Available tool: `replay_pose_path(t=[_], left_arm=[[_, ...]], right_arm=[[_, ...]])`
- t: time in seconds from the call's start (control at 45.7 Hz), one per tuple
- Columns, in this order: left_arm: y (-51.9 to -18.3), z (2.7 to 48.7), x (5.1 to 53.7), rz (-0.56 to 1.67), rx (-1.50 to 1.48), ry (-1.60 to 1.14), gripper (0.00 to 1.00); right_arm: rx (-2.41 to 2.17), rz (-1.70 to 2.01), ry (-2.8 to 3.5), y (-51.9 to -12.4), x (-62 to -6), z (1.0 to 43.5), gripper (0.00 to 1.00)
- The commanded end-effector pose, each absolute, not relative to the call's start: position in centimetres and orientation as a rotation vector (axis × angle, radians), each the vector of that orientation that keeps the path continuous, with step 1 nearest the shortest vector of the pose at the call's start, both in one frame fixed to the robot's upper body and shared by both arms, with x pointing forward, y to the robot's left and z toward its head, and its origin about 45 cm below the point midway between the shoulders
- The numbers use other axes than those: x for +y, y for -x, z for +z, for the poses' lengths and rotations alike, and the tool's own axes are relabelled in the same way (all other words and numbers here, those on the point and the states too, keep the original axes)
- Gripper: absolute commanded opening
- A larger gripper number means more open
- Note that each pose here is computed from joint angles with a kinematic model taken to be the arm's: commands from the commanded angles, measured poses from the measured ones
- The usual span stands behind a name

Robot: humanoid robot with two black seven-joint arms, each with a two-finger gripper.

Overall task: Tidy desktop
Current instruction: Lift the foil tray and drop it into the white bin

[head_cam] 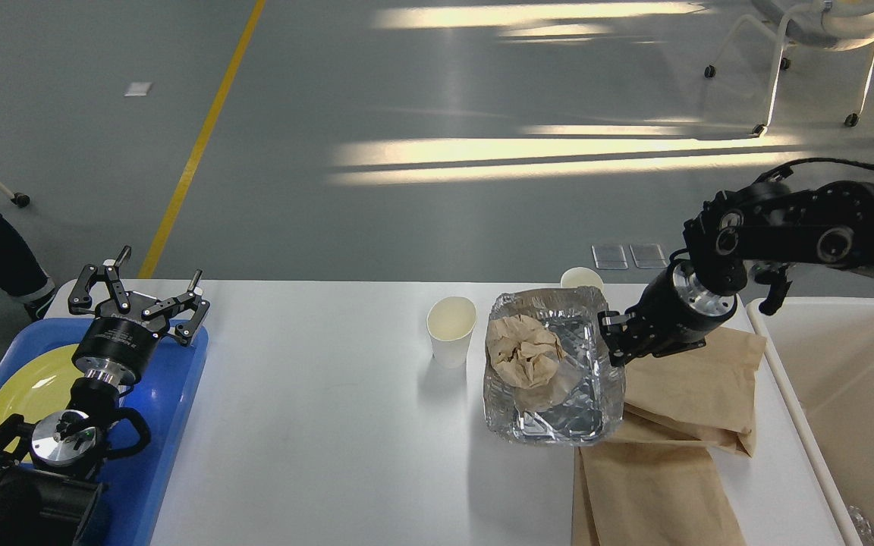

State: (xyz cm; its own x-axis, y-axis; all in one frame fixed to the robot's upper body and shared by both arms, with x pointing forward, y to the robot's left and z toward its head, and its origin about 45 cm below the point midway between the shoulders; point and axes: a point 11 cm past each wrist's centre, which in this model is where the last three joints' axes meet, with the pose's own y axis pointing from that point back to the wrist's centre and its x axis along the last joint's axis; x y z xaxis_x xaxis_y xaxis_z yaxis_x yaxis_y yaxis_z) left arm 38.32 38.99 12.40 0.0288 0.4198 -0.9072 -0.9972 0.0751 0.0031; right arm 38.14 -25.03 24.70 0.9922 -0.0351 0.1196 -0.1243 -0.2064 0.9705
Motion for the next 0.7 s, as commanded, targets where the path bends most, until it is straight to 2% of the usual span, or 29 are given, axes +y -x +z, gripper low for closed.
replay_pose_path(t=[0.0,0.197,0.307,0.482,0.679], left_arm=[[-38.3,12.4,39.0,1.322,0.911,0.840,0.96],[-38.3,12.4,39.0,1.320,0.910,0.840,0.96],[-38.3,12.4,39.0,1.322,0.911,0.840,0.96],[-38.3,12.4,39.0,1.320,0.910,0.840,0.96],[-38.3,12.4,39.0,1.320,0.910,0.840,0.96]], right_arm=[[-0.170,0.100,-1.885,-39.5,-25.0,29.3,0.00],[-0.285,0.209,-1.953,-41.2,-25.9,36.9,0.00],[-0.344,0.229,-1.957,-41.5,-27.1,38.7,0.00],[-0.472,0.171,-1.901,-42.6,-31.3,38.0,0.00],[-0.682,-0.010,-1.795,-42.9,-40.0,33.5,0.00]])
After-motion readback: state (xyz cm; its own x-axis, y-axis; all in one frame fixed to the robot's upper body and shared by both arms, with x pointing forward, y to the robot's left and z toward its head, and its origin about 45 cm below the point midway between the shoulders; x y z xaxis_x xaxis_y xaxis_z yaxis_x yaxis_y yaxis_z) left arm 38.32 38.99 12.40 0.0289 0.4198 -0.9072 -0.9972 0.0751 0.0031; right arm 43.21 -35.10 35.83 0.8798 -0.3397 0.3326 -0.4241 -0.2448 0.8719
